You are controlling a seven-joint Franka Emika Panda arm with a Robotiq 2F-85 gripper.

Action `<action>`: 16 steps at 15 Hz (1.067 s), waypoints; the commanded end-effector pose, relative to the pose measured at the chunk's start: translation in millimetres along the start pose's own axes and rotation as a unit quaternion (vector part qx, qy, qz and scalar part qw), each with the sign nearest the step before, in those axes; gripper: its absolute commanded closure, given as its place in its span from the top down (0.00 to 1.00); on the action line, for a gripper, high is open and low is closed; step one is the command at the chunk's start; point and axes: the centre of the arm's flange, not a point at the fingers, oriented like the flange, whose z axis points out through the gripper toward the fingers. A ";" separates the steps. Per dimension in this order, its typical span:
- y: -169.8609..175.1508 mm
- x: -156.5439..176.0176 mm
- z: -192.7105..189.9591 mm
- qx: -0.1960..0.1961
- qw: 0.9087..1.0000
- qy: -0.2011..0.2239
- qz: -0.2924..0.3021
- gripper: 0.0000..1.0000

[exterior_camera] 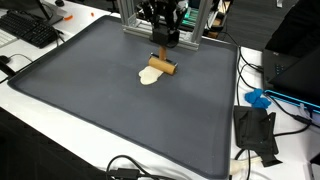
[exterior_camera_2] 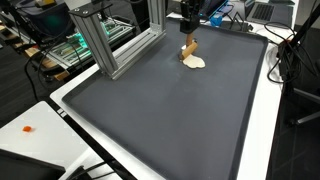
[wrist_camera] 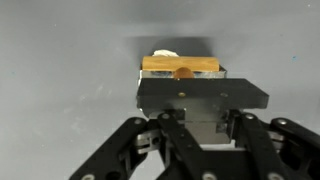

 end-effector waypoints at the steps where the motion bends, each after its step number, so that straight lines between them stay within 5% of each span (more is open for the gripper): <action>1: 3.9 -6.4 0.5 -0.006 0.997 0.019 -0.070 0.22; 7: 5.0 -5.1 -11.2 0.004 0.982 0.031 -0.187 0.22; 16: 25.2 -1.9 -15.4 -0.006 0.930 0.017 -0.367 0.22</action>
